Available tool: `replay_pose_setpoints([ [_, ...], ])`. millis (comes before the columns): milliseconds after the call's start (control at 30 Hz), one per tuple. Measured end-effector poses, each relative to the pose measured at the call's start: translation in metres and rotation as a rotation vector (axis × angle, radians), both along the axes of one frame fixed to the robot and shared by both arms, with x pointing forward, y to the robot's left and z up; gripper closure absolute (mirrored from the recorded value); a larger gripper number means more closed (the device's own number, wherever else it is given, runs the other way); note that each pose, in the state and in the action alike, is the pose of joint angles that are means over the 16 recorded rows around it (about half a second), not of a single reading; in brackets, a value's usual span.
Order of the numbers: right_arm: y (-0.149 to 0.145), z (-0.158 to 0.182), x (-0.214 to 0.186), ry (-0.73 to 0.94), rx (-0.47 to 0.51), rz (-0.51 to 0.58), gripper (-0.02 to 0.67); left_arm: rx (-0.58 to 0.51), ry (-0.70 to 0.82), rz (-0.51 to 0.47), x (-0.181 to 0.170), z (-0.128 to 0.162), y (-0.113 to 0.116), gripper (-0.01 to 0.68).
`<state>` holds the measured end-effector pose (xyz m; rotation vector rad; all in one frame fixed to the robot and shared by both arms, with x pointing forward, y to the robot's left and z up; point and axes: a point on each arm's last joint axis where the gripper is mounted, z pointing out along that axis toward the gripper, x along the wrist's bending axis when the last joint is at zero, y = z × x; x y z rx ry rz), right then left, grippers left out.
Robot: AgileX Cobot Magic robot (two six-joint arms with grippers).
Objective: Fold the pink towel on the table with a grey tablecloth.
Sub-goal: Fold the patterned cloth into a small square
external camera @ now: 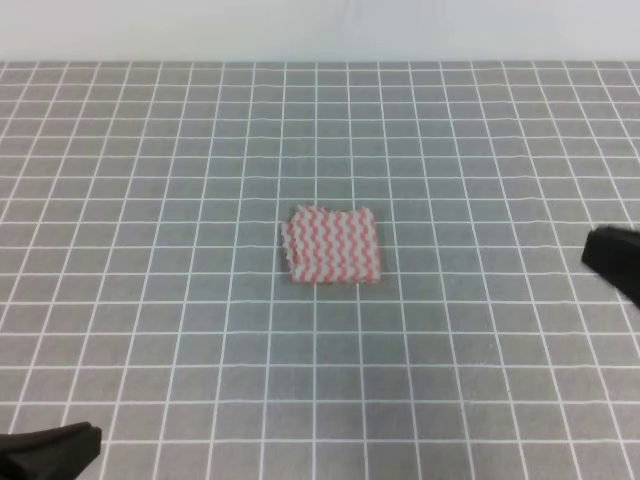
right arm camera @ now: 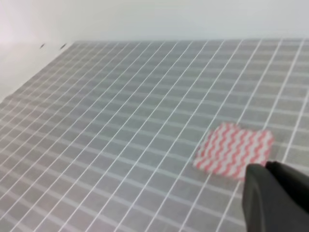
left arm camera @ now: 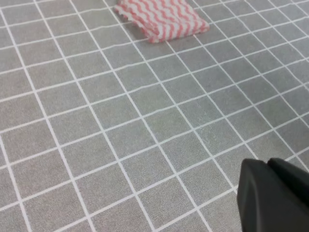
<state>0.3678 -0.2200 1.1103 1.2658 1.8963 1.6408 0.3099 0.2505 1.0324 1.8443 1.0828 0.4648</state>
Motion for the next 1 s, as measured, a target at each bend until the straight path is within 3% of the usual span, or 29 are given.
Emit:
replay_pose_setpoints([
  [267, -0.009, -0.014, 0.002, -0.065, -0.174, -0.037, 0.665, 0.0, 0.0, 0.0, 0.0, 0.0, 0.0, 0.674],
  [467, -0.025, -0.024, -0.005, -0.172, -0.28, -0.132, 0.665, 0.0, -0.001, 0.0, 0.0, 0.0, 0.0, 0.674],
  [1000, -0.066, -0.075, -0.061, -0.36, -0.307, -0.46, 0.665, 0.001, -0.001, 0.0, 0.0, 0.0, 0.0, 0.674],
])
